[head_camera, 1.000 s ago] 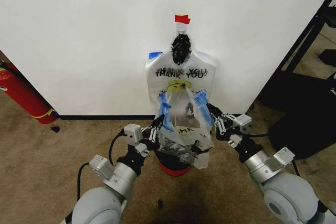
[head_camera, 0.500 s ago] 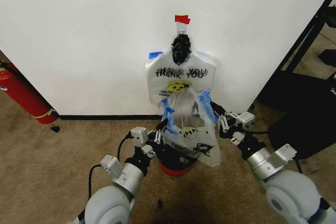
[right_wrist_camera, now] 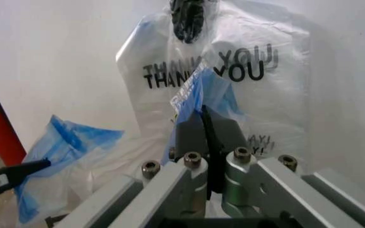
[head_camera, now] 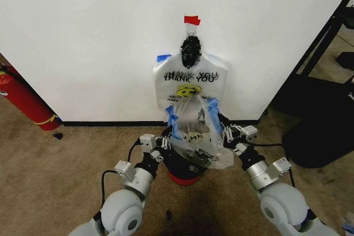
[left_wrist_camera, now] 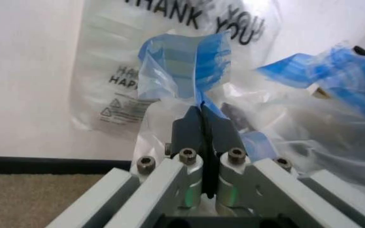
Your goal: Pick up the garbage bag from the wall and place it over the trash bin.
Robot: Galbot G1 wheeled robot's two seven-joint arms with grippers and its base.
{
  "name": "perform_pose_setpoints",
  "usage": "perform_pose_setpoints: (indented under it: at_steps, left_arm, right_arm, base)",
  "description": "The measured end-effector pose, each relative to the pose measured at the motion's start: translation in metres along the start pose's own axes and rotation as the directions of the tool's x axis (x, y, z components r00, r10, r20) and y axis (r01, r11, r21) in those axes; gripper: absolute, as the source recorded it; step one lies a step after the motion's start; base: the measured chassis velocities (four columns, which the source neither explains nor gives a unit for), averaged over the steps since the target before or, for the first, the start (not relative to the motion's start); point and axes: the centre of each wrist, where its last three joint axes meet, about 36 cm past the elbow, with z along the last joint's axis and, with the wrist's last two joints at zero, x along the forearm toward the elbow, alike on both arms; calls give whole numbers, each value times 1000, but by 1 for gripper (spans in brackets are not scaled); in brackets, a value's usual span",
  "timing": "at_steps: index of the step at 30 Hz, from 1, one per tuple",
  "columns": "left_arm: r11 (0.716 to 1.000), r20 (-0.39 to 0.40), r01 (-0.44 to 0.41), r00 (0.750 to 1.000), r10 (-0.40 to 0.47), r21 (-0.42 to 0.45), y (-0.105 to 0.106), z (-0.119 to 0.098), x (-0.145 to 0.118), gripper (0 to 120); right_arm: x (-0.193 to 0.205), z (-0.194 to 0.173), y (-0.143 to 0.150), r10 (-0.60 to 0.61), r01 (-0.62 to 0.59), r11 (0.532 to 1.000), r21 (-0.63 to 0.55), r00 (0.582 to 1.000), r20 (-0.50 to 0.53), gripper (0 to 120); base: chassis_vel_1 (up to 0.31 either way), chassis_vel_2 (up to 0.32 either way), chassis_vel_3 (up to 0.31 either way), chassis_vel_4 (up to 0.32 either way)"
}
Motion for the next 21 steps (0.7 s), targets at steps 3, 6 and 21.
perform_pose_setpoints:
  at_steps: [3, 6, 21]
  left_arm:
    - [1000, -2, 14, 1000, -14, -9, 7, 2, -1, 0]
    - [1000, -1, 25, 1000, -25, -10, 11, 2, -1, 0]
    - [996, -28, 86, 996, -85, 15, 15, 23, 14, 0]
  right_arm:
    - [-1, 0, 3, 0, 0, 1000, -12, 1000, 4, 0]
    - [-1, -3, 7, -6, 7, 1000, -22, 1000, 15, 0]
    - [18, 42, 11, 31, -35, 998, -60, 997, -64, 0]
  base:
    - [0, 0, 0, 0]
    - [0, 0, 0, 0]
    - [0, 0, 0, 0]
